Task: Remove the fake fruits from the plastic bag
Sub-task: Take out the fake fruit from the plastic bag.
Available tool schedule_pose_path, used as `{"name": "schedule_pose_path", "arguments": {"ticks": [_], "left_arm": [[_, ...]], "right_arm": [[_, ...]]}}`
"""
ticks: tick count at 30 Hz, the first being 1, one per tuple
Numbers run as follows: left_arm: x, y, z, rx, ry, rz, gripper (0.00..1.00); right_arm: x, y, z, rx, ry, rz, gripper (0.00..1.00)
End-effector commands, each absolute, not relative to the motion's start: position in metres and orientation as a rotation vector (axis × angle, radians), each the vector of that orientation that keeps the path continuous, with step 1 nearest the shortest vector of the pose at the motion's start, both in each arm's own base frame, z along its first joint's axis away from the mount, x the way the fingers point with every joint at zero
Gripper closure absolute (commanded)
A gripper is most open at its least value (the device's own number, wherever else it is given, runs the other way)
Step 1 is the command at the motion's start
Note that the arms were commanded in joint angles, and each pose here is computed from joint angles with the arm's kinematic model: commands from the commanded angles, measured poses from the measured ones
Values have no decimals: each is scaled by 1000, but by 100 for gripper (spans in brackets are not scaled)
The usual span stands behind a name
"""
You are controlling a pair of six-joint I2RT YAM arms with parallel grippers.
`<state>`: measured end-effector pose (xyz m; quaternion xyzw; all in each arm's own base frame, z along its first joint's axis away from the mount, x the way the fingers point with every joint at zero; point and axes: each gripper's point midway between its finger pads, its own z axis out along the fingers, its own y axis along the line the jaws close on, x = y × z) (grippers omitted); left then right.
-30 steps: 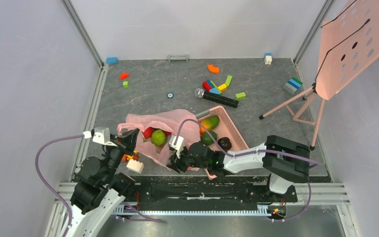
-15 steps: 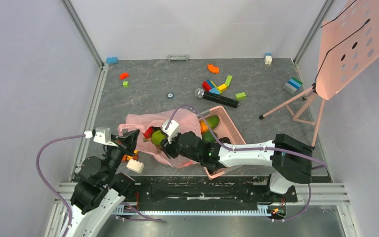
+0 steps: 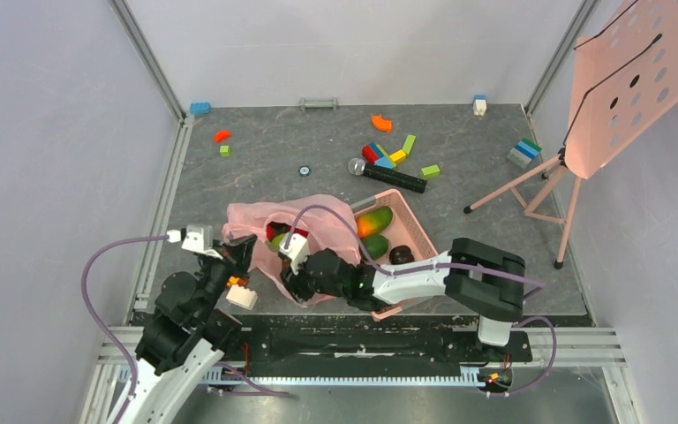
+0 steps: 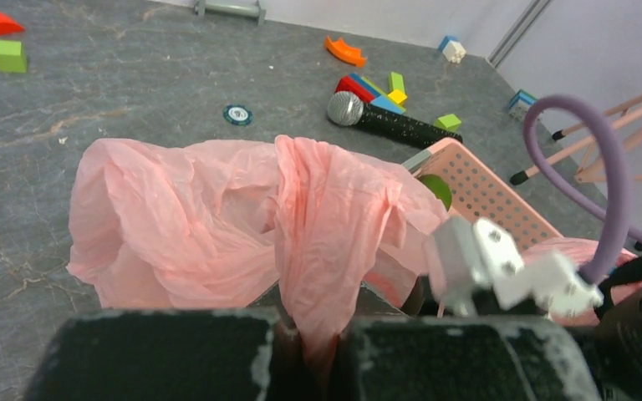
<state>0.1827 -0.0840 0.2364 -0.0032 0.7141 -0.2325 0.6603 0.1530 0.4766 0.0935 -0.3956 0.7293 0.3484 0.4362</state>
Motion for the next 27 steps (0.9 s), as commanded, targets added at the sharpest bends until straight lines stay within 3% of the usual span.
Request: {"name": "schedule_pose_path", "arguments": {"ticks": [1, 4, 11, 27], "left_arm": [[181, -90, 233, -22, 1579, -592, 95], [179, -99, 230, -17, 1555, -664, 91], [180, -101, 221, -28, 1578, -666, 93], [178, -95, 221, -14, 1594, -627, 98]], "right_arm": [[116, 493, 85, -1067, 1776, 991, 58], [106, 487, 70, -1102, 1802, 980, 58], [104, 464, 31, -1142, 1904, 891, 57], [174, 436, 130, -866, 1814, 707, 43]]}}
